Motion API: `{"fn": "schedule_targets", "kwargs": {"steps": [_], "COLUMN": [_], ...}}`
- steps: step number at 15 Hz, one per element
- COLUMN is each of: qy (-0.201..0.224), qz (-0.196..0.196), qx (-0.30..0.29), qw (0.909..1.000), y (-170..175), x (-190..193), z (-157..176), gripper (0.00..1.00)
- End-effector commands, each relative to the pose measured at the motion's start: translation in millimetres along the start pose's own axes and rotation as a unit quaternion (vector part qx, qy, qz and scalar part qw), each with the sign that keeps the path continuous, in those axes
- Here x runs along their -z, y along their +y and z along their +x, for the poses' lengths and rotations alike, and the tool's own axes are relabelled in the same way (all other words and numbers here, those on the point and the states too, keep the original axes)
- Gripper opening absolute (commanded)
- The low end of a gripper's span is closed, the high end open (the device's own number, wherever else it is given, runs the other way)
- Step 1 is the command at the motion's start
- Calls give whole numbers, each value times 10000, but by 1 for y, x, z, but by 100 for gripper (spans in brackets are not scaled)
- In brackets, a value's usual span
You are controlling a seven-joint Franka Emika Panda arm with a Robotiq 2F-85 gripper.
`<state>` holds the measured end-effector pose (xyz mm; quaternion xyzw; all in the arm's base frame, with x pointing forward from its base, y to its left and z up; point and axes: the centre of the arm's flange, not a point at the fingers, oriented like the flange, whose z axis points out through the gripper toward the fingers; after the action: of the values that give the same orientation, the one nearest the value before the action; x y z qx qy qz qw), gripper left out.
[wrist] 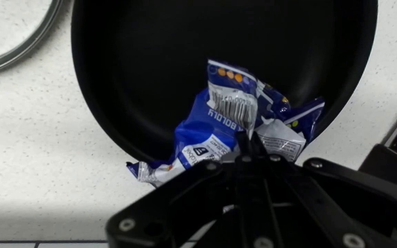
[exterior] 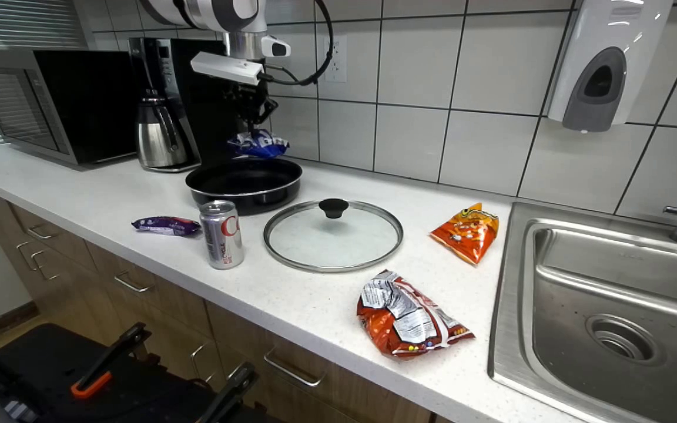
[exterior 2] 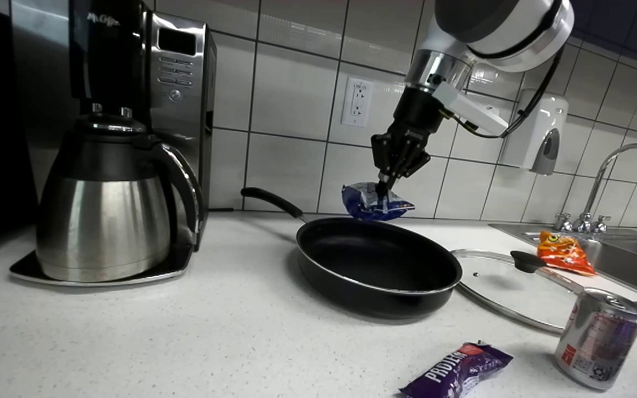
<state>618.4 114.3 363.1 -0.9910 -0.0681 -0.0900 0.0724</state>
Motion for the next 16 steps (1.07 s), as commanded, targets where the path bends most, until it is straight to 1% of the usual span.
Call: {"fn": "schedule_targets", "kwargs": {"steps": [1, 4, 8, 12, 16], "qy": [-150, -295, -504, -589, -578], "qz": [75, 105, 109, 109, 137], "qx": [195, 342, 454, 448, 514], "qw": [9997, 9989, 9976, 9972, 9969], "y": [-16, -28, -34, -31, -32], "x": [-13, -27, -52, -68, -74], "z": [1, -1, -3, -1, 5], "gripper": [0, 0, 0, 0, 0]}}
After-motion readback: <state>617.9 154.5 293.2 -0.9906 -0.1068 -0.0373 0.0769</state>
